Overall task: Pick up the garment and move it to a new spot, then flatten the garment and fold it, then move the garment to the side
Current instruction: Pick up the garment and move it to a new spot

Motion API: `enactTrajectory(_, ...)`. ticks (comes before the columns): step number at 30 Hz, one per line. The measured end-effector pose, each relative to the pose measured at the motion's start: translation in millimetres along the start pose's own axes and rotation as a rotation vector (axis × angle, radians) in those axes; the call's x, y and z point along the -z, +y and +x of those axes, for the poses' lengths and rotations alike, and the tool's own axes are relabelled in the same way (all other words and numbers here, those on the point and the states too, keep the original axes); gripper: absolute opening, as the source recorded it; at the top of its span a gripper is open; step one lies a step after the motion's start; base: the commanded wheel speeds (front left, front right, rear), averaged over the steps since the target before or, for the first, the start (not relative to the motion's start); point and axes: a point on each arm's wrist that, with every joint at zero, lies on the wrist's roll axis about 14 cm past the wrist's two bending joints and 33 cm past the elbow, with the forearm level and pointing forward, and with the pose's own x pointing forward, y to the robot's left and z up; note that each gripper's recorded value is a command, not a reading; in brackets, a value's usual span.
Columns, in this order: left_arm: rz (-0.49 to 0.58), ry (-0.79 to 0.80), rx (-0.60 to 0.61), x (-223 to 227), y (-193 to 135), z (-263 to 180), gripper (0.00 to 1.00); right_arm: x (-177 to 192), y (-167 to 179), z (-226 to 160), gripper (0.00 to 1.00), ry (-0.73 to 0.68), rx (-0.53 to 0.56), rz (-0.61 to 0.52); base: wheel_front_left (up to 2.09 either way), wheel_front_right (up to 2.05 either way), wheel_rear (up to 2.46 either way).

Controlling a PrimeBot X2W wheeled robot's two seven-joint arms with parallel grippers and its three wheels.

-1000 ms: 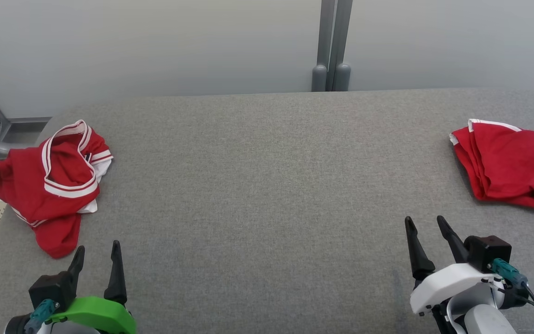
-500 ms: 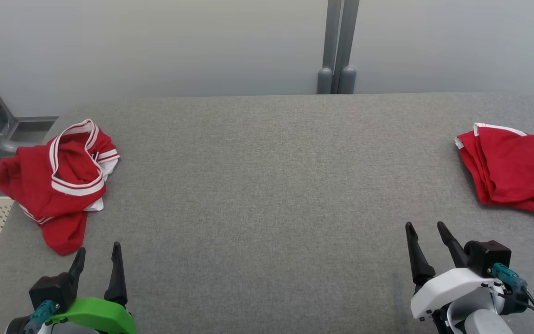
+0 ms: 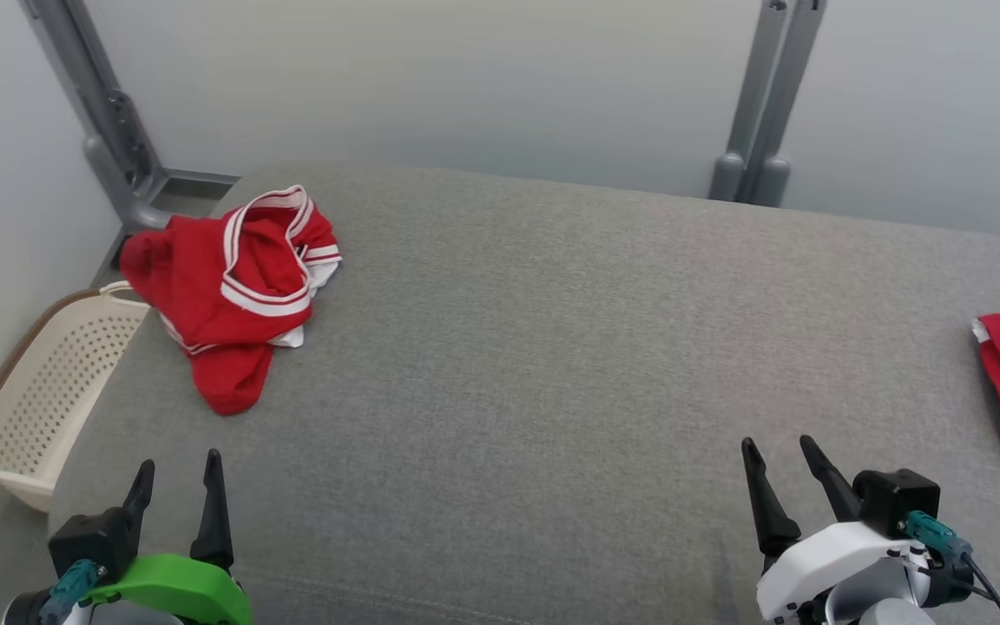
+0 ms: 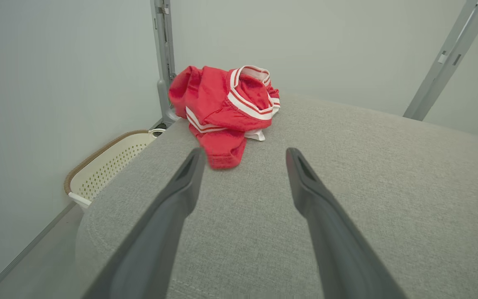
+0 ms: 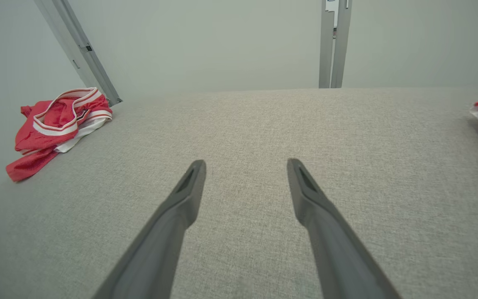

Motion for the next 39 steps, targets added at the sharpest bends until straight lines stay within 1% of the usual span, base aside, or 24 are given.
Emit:
enactTrajectory(5,0.006,-0.015,-0.073,-5,28,-17,1.00,5,29,12,1.00,0.017,-0.089,-0.001,0.00,0.00,0.00)
enactTrajectory(11,0.003,-0.011,-0.147,-5,53,-40,1.00,13,62,20,1.00,0.041,-0.186,0.000,0.00,0.00,0.00)
enactTrajectory(18,0.003,-0.012,-0.206,-6,72,-59,1.00,16,84,25,1.00,0.051,-0.247,0.001,0.00,0.00,0.00)
enactTrajectory(27,-0.004,-0.001,-0.196,-5,69,-59,1.00,17,85,26,1.00,0.047,-0.247,0.027,0.00,0.00,0.00)
enactTrajectory(31,0.002,0.035,-0.157,0,61,-53,1.00,23,84,26,1.00,0.066,-0.249,0.012,0.00,0.00,0.00)
enactTrajectory(33,0.011,0.040,-0.135,-5,58,-43,1.00,25,83,27,1.00,0.075,-0.248,0.005,0.00,0.00,0.00)
enactTrajectory(34,0.024,0.039,-0.106,-15,54,-30,1.00,25,83,30,1.00,0.077,-0.253,-0.008,0.00,0.00,0.00)
enactTrajectory(36,0.031,0.042,-0.096,-19,53,-22,1.00,24,84,32,1.00,0.076,-0.259,-0.021,0.00,0.00,0.00)
enactTrajectory(39,0.065,0.041,-0.067,-36,49,5,1.00,18,89,42,1.00,0.069,-0.278,-0.045,0.00,0.00,0.00)
